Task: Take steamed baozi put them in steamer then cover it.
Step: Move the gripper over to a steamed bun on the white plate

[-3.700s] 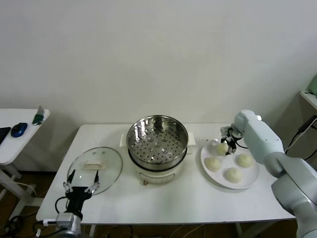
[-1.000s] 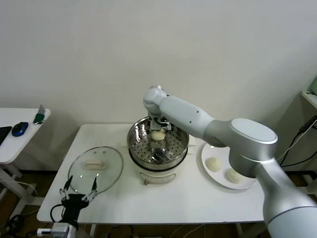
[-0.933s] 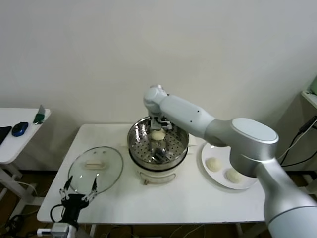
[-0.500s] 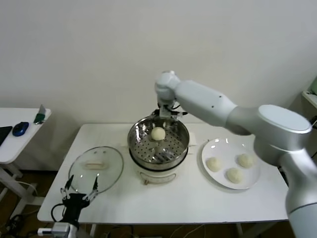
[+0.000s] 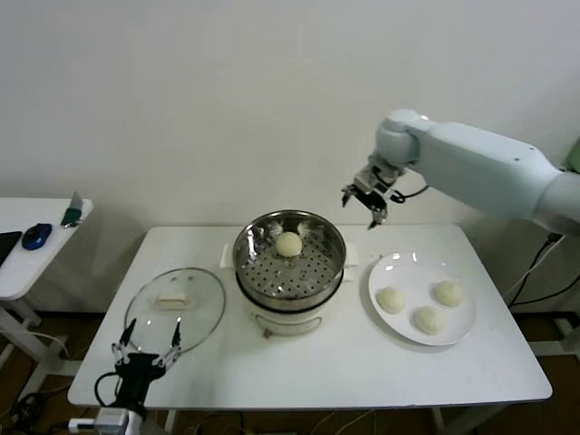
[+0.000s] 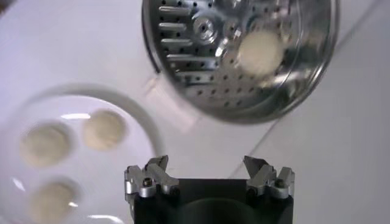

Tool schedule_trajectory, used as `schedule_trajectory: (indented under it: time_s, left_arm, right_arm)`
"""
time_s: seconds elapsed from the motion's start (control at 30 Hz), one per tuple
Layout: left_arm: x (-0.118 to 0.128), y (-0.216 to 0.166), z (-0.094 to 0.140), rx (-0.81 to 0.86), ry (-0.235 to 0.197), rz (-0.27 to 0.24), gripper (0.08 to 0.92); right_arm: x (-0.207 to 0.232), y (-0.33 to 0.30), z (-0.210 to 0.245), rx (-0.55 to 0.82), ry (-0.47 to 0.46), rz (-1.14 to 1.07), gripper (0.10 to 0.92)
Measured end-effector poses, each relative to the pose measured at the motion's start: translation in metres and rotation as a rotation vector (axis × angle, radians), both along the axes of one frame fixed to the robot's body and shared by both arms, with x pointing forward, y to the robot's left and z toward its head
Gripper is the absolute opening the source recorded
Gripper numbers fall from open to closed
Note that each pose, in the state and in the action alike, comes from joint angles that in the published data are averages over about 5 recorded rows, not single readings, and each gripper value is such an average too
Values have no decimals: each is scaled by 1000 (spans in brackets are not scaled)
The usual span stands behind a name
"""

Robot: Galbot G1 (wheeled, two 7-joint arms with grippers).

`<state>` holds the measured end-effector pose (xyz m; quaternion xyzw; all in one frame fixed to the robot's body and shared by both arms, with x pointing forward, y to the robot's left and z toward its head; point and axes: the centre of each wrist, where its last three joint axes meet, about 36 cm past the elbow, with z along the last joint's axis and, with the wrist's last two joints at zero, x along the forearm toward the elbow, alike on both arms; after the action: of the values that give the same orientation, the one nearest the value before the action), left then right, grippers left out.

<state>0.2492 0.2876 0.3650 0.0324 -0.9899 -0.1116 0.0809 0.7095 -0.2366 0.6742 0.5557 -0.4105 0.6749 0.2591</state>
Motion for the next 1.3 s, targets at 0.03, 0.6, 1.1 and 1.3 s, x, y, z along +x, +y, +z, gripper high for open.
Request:
schedule_trajectory:
  time_s: [0.03, 0.6, 1.1, 1.3]
  left_arm:
    - [0, 0, 0, 0, 0, 0, 823]
    - [-3, 2, 1, 0, 4, 10, 823]
    - [-6, 4, -3, 0, 16, 17, 823]
    - [-6, 4, -5, 1, 19, 18, 823]
  right_arm:
    - [-2, -11, -5, 8, 16, -49, 823]
    - [-30, -90, -135, 49, 239, -424, 823]
    - [-28, -99, -200, 78, 257, -465, 823]
    - [-26, -99, -213, 84, 261, -472, 823]
